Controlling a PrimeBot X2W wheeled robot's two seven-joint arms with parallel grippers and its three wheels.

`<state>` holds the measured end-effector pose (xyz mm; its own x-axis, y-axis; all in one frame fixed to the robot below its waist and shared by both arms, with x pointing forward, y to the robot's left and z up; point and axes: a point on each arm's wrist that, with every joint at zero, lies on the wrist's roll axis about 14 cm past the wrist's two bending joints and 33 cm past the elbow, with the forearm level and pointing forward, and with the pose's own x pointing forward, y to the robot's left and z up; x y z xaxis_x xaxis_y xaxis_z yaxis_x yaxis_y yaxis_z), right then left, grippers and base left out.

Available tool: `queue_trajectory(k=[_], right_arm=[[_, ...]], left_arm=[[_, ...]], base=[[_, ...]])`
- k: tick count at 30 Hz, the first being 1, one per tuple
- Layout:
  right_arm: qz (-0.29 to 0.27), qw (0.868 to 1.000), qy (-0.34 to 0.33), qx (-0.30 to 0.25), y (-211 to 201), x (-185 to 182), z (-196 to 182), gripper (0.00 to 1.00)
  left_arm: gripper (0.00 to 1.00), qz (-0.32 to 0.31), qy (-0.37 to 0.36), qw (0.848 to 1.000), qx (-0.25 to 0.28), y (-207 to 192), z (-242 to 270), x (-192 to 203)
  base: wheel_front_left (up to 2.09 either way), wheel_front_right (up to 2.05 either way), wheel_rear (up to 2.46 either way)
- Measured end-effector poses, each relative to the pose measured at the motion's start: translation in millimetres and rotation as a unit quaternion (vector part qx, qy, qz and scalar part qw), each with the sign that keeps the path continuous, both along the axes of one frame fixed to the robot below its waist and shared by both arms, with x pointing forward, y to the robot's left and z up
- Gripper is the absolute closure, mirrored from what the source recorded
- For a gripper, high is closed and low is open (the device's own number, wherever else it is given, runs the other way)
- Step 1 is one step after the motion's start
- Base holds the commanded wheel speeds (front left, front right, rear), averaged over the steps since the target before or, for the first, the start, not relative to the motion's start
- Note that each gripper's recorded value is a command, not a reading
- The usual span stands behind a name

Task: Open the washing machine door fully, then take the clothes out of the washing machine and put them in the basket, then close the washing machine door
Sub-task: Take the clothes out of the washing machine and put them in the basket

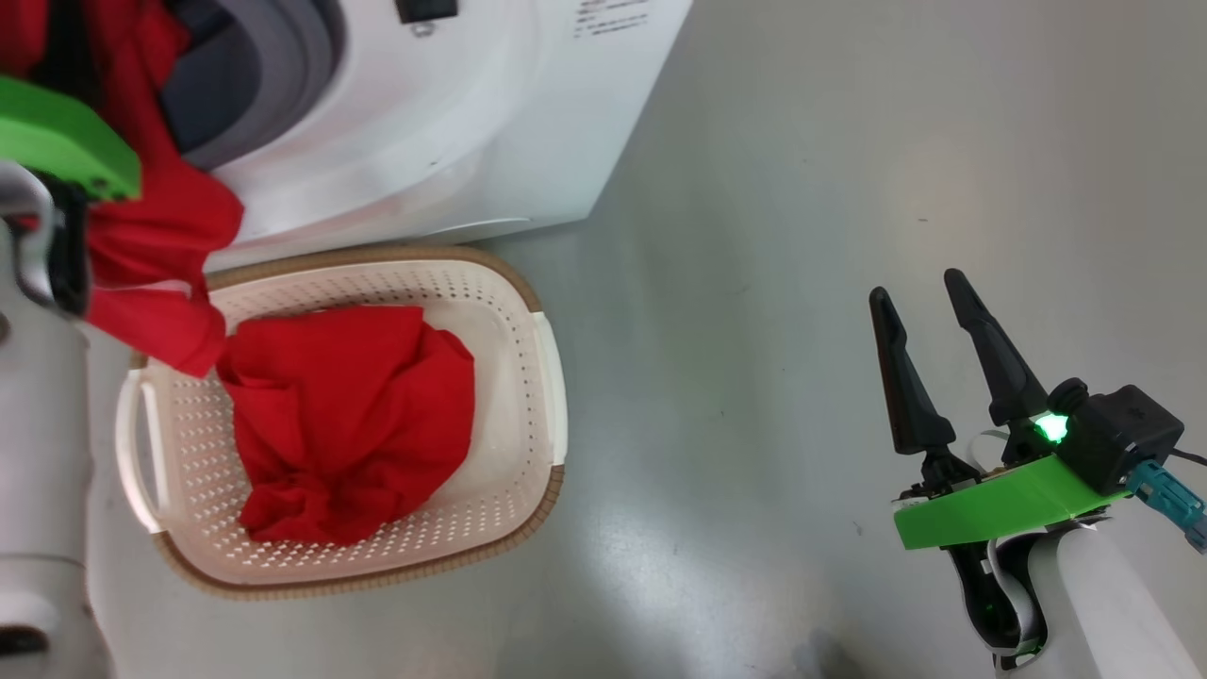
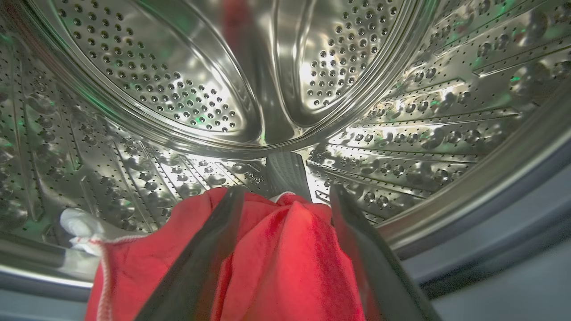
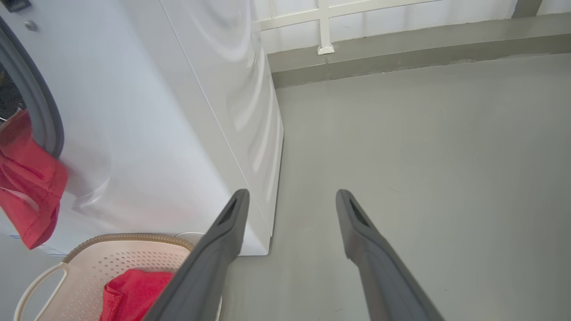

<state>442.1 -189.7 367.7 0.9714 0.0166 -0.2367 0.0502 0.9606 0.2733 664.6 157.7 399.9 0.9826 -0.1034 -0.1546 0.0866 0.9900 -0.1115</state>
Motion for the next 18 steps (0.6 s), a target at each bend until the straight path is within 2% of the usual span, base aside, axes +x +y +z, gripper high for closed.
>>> queue_trajectory(k=[6,18], right_arm=[[-0.008,1.0,0.002,-0.005,-6.2,0.8,-2.1,0.0],[-0.016,1.0,-0.001,-0.008,-11.4,-2.1,2.9,0.0]], left_arm=[[0.0,-0.018,0.031,0.999,0.009,-9.9,-14.8,13.5],[0.0,-0.026,0.097,0.995,0.008,-16.0,-39.9,5.9]], base=[[0.0,0.0,0.0],[0.0,0.0,0.0]])
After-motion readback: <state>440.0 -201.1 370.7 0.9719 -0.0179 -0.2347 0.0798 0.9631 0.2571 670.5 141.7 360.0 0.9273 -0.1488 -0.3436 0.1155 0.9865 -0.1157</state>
